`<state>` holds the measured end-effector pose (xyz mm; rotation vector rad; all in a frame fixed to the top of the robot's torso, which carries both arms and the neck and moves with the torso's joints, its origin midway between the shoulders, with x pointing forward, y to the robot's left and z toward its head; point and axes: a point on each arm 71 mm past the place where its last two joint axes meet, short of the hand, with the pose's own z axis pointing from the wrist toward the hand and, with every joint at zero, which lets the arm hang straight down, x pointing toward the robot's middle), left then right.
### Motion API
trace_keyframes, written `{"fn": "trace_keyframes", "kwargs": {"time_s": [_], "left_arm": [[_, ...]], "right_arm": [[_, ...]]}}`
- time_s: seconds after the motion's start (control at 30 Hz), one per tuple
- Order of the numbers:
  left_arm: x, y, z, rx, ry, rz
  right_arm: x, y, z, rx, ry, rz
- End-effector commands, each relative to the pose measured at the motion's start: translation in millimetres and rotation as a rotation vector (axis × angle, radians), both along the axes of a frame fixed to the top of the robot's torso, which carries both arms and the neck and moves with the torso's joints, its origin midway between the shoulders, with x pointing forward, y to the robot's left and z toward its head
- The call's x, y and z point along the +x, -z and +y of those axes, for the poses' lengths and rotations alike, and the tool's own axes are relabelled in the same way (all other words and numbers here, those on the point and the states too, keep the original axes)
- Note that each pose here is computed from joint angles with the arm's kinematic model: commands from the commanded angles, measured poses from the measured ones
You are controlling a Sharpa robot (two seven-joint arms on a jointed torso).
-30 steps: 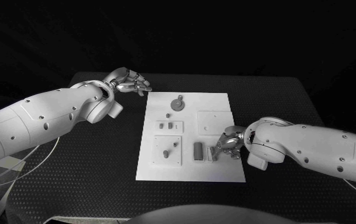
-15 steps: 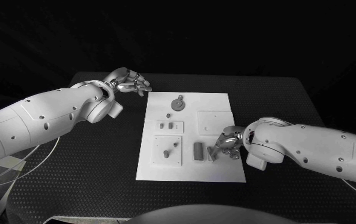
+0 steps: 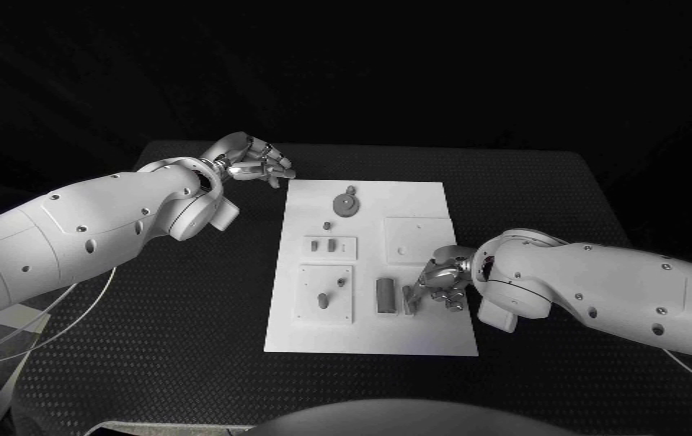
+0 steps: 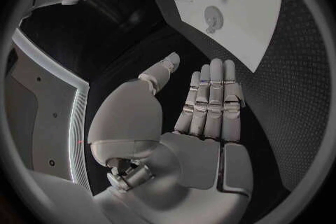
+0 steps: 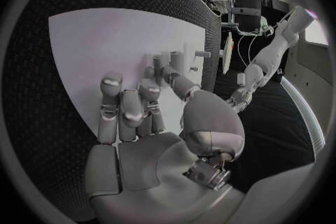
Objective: Assemble the parts on the task board
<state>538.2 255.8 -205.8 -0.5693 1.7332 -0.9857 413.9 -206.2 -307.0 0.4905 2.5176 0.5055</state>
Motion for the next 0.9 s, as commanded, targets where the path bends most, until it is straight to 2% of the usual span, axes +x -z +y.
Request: {"fn": "trace_keyframes", "kwargs": {"time_s": [0.03,0.63,0.77,0.9], "left_arm": [[-0.3,-0.7,-2.5,-0.003,0.015,0.001],[-0.4,-0.9,-1.5,-0.001,0.013,-0.002],[-0.4,-0.9,-1.0,-0.001,0.012,-0.002],[-0.4,-0.9,-0.4,0.0,0.012,-0.002]], "right_arm": [[-0.6,0.4,2.4,0.011,-0.018,0.003],[0.7,-1.5,1.8,-0.032,-0.073,-0.062],[-0.8,-4.1,-0.5,-0.057,-0.118,-0.106],[-6.0,-6.6,-1.2,-0.065,-0.163,-0.116]]}}
